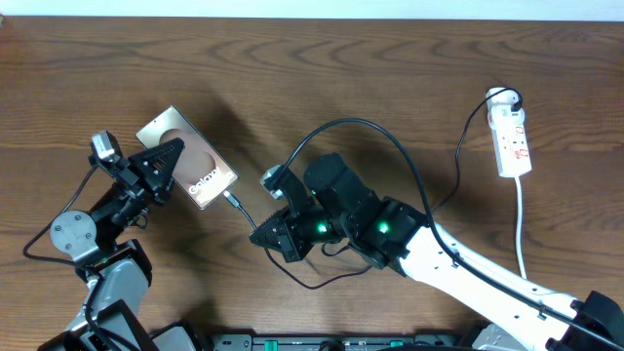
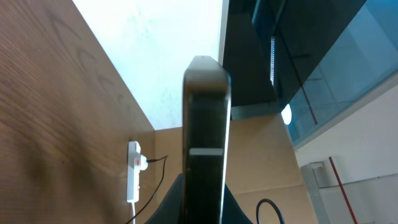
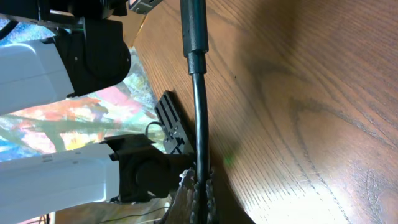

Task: Plug charger to phone and switch on socket

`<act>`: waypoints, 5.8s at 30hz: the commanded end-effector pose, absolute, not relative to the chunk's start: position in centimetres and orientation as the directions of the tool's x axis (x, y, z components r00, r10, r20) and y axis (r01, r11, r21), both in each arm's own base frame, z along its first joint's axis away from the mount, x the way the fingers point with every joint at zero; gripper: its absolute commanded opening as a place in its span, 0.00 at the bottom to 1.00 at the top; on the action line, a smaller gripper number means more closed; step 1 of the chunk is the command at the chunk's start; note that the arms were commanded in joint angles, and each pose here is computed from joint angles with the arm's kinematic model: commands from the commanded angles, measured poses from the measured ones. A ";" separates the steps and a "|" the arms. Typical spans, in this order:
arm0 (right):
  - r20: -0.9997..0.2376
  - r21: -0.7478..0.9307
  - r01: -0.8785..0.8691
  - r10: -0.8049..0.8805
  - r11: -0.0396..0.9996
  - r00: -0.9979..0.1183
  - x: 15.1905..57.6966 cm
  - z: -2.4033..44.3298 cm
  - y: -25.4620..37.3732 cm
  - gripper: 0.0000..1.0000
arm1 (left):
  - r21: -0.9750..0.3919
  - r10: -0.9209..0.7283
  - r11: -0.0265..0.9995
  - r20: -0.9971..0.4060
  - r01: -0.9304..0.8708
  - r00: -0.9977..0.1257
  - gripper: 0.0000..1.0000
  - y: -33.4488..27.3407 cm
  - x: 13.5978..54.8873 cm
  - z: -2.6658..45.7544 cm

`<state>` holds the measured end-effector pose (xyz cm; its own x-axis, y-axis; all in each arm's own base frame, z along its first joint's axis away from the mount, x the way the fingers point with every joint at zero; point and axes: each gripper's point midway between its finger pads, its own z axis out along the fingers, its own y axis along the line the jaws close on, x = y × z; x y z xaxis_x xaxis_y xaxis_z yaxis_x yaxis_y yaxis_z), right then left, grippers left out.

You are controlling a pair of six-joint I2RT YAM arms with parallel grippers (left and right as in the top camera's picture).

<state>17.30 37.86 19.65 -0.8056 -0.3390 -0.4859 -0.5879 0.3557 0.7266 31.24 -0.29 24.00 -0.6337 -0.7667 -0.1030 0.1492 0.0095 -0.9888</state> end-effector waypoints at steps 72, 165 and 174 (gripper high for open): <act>-0.509 0.823 -0.499 -0.038 0.271 -0.860 14.1 20.2 34.0 0.01 | -0.975 -0.709 -0.026 -0.138 0.221 -0.691 0.07 -4.6 31.8 26.4; -0.526 0.843 -0.533 -0.101 0.076 -0.845 14.8 20.8 35.5 0.01 | -0.942 -0.675 0.012 -0.255 0.336 -0.692 0.08 -5.7 30.6 28.1; -0.498 0.859 -0.506 -0.102 0.082 -0.861 14.7 20.6 35.5 0.01 | -0.946 -0.686 -0.004 -0.234 0.325 -0.689 0.07 -5.5 30.8 28.2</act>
